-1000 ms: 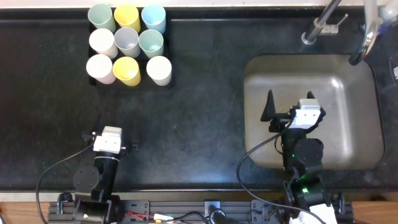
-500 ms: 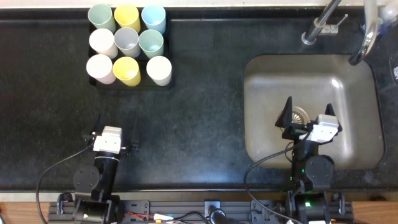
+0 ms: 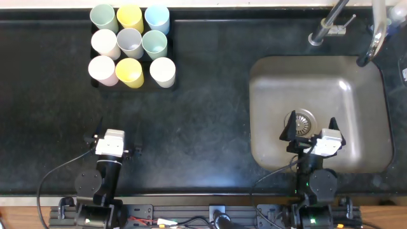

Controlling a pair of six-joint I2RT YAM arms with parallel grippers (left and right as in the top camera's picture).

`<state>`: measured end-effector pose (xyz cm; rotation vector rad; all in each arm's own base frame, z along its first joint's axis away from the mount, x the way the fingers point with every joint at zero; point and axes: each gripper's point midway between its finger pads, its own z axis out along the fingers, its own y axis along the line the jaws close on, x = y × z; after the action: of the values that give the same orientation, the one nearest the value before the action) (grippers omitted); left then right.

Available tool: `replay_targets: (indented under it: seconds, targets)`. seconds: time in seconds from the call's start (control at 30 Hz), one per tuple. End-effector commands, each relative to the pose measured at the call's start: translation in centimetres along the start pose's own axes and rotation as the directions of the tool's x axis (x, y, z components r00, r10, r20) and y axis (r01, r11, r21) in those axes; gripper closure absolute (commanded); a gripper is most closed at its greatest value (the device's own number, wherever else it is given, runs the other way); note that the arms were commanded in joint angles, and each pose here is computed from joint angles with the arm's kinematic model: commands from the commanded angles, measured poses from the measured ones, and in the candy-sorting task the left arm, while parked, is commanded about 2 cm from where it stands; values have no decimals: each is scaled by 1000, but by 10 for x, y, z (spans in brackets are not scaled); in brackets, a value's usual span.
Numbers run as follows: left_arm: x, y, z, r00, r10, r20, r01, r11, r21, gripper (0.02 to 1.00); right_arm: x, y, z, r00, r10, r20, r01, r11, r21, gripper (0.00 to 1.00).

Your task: Store Cups

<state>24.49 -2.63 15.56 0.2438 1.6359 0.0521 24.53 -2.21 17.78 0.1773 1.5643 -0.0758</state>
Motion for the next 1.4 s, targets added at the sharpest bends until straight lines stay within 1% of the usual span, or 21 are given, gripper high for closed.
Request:
replay_targets:
  seconds: [0.03, 1.03, 1.1, 1.17, 1.23, 1.27, 1.4]
  targets:
    - [-1, 0, -1, 1000, 10, 4, -10, 1000, -1, 20, 0, -1, -1, 1000, -2, 16, 2, 1000, -1, 5]
    - [-1, 0, -1, 1000, 10, 4, -10, 1000, -1, 23, 2, 0, 0, 1000, -5, 7, 5, 1000, -3, 5]
    - [-1, 0, -1, 1000, 10, 5, -10, 1000, -1, 18, 2, 4, 0, 1000, -5, 5, 5, 1000, -27, 5]
    - [-1, 0, -1, 1000, 10, 5, -10, 1000, -1, 20, 3, 16, -1, 1000, -6, -1, 6, 995, -95, 3]
    - [-1, 0, -1, 1000, 10, 4, -10, 1000, -1, 20, 7, 29, -3, 1000, -8, -15, 5, 985, -170, 5]
    - [-1, 0, -1, 1000, 10, 5, -10, 1000, -1, 20, 9, 32, -3, 1000, -10, -25, 5, 982, -189, 3]
    - [-1, 0, -1, 1000, 10, 4, -10, 1000, -1, 20, 9, 32, -3, 1000, -11, -24, 6, 982, -191, 3]
